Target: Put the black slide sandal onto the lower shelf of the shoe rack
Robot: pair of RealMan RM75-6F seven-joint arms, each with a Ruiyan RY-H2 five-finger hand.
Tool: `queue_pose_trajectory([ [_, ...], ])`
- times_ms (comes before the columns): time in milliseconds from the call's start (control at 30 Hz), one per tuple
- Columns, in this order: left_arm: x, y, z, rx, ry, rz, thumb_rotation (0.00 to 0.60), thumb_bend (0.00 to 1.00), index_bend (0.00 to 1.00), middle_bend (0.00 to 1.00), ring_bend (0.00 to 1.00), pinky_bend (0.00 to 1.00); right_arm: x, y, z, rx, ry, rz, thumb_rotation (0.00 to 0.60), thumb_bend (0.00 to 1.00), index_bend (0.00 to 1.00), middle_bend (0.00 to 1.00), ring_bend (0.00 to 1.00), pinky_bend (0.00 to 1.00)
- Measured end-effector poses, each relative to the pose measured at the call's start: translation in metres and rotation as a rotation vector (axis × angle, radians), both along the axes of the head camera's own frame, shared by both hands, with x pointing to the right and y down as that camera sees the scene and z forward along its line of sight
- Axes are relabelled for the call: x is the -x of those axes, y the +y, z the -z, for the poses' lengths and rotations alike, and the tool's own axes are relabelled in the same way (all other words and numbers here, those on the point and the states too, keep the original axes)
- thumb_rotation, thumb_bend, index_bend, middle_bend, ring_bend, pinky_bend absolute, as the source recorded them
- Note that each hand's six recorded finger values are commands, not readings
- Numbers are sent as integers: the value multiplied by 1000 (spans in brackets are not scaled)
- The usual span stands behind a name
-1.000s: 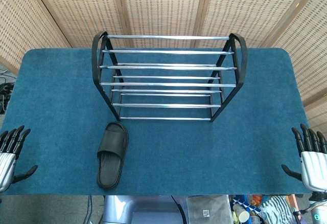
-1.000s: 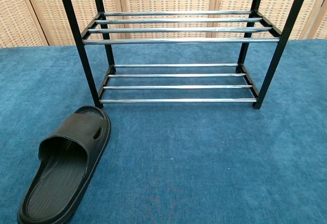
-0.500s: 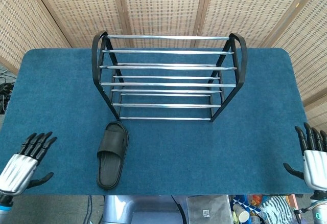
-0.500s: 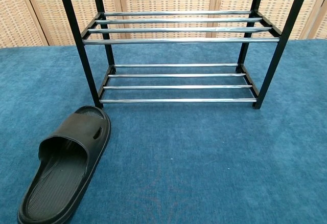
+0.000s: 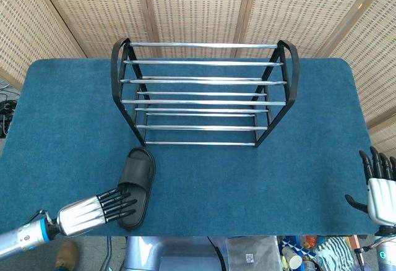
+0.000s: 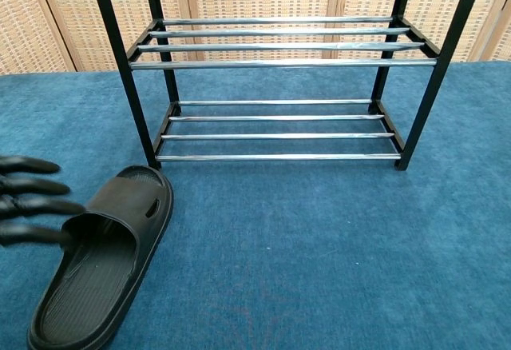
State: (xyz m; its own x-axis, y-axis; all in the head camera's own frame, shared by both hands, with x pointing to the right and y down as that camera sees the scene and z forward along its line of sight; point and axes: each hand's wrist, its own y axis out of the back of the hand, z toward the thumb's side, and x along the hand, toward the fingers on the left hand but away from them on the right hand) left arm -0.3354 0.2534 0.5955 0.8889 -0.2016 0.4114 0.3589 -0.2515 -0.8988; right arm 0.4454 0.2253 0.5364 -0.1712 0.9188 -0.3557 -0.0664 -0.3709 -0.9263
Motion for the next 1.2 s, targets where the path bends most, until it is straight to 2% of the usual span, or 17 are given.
queue_pose_trajectory([
  [67,-5,-4,-11,1,-4,-87,600,182,0,0,0,0,-2,-1,-1,0,4,-6,600,0,0,0,0,0],
  [200,-11,-15,-32,13,-27,-184,600,184,0,0,0,6,-7,-3,-3,-1,11,-23,600,0,0,0,0,0],
  [367,-23,-21,-52,60,-26,-226,600,186,0,0,0,27,-12,-5,-5,2,17,-43,600,0,0,0,0,0],
  [533,-32,-22,-66,80,-32,-273,600,186,0,0,0,44,-15,-7,-7,6,21,-55,600,0,0,0,0,0],
  [967,-46,-26,-89,90,-69,-352,600,187,1,0,0,83,-21,-10,-8,7,24,-75,600,0,0,0,0,0],
  [1067,-51,-24,-94,96,-72,-369,600,187,80,43,60,152,-22,-10,-9,9,25,-77,600,0,0,0,0,0],
  [1200,-57,-25,-97,97,-72,-373,600,187,322,238,228,269,-22,-12,-11,15,23,-79,600,0,0,0,0,0],
])
